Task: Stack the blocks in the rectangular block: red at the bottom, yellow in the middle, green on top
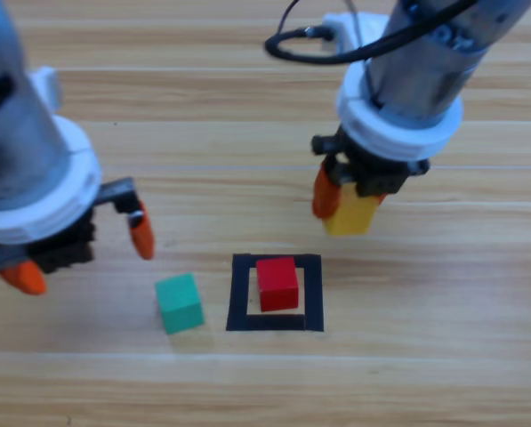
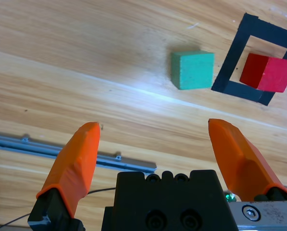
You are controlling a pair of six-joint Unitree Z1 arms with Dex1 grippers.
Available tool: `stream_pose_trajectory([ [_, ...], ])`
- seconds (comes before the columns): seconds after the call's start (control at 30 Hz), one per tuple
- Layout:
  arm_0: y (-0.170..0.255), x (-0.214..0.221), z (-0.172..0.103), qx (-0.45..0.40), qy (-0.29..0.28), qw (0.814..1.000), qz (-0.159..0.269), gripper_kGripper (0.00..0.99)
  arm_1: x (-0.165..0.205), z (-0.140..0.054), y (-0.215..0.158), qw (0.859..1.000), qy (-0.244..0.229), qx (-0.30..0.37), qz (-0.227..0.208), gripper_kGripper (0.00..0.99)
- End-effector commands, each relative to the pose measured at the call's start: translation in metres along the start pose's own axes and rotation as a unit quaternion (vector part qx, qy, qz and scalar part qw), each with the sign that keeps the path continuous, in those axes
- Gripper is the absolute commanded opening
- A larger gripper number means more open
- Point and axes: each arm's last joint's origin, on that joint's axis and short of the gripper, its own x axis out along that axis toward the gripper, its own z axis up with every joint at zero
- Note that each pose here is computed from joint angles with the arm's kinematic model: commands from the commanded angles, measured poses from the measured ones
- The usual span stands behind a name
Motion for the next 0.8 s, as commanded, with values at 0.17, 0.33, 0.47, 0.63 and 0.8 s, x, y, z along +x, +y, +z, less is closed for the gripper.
stream_pose_trajectory([
  [0.17, 0.082, -0.049, -0.004, -0.023, -0.051, 0.996, -0.063, 0.965, 0.060, -0.001, 0.041, 0.998, 0.041, -0.023, -0.042, 0.000],
  [0.33, 0.097, -0.055, -0.008, -0.020, -0.058, 0.996, -0.072, 0.965, 0.065, 0.001, 0.046, 0.998, 0.039, -0.024, -0.042, 0.000],
  [0.47, 0.098, -0.055, -0.008, -0.017, -0.056, 0.996, -0.072, 0.965, 0.068, 0.000, 0.053, 0.998, 0.039, -0.030, -0.039, 0.000],
  [0.63, 0.098, -0.054, -0.008, -0.016, -0.055, 0.996, -0.072, 0.965, 0.075, -0.001, 0.057, 0.998, 0.041, -0.033, -0.041, 0.000],
  [0.8, 0.098, -0.053, -0.008, -0.014, -0.052, 0.996, -0.072, 0.965, 0.078, -0.003, 0.061, 0.997, 0.036, -0.035, -0.051, 0.000],
])
